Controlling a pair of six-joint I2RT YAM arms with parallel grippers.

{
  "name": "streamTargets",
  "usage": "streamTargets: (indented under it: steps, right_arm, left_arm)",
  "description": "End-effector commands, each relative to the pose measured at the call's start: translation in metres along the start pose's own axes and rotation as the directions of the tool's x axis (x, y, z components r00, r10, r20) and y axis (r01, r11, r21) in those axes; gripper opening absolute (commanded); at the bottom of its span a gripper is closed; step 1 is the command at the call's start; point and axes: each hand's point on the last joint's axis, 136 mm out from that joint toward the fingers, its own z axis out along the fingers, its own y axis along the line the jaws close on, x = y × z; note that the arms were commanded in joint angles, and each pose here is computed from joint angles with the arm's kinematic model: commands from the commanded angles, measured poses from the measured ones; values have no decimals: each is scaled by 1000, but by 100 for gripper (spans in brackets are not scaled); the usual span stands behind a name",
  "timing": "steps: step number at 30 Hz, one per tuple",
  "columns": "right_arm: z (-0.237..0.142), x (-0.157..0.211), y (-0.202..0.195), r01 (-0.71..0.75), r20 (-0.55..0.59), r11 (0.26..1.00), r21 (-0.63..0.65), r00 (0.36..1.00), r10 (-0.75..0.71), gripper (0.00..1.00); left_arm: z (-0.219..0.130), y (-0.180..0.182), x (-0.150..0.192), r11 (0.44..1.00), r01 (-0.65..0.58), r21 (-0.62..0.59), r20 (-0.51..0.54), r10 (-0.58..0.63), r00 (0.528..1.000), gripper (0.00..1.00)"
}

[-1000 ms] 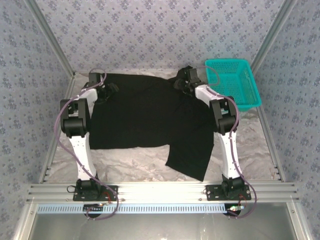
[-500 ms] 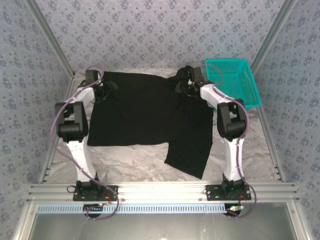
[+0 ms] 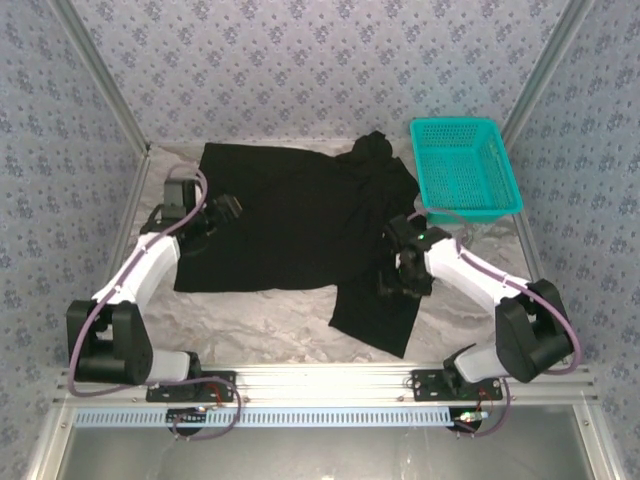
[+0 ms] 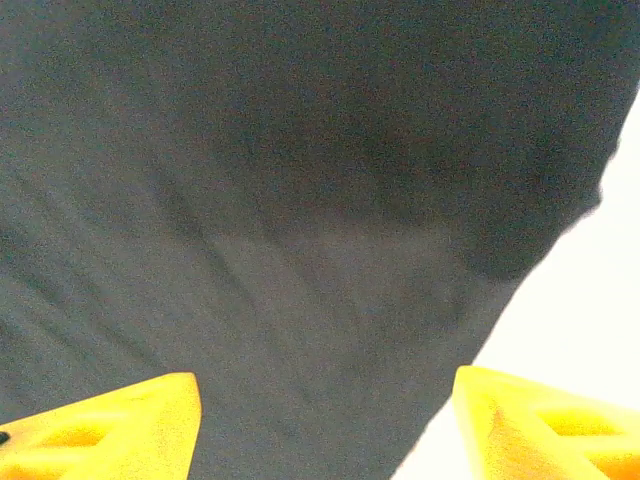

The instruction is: Fold the inside-out t-shirt

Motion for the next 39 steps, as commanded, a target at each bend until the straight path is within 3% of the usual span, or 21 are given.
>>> streamTargets:
  steps: [1, 9, 23, 32, 36, 39]
  right_arm:
    - [-5, 43, -10, -56, -79, 995, 82, 995, 63, 69]
    - [22, 95, 7, -55, -192, 997, 44, 979, 63, 62]
    - [56, 118, 15, -37, -229, 999, 19, 973, 40, 55]
    - [53, 112, 12, -35, -207, 999, 14, 978, 37, 26]
    - [38, 99, 17, -19, -170, 1000, -15, 985, 16, 13]
    - [24, 82, 29, 0, -137, 998, -62, 991, -9, 2]
  left_arm:
    - [-14, -1, 13, 1000, -6, -15, 5, 6, 1000, 74]
    - [-18, -6, 15, 999, -45, -23, -2, 45, 999, 74]
    - [-24, -21, 9, 997, -72, -7, 22, 73, 997, 74]
    - [-32, -9, 11, 993, -95, -70, 28, 97, 995, 74]
    - [-38, 26, 20, 975, -80, -206, -8, 80, 997, 75]
    - [-45, 67, 31, 963, 20, -268, -26, -28, 999, 75]
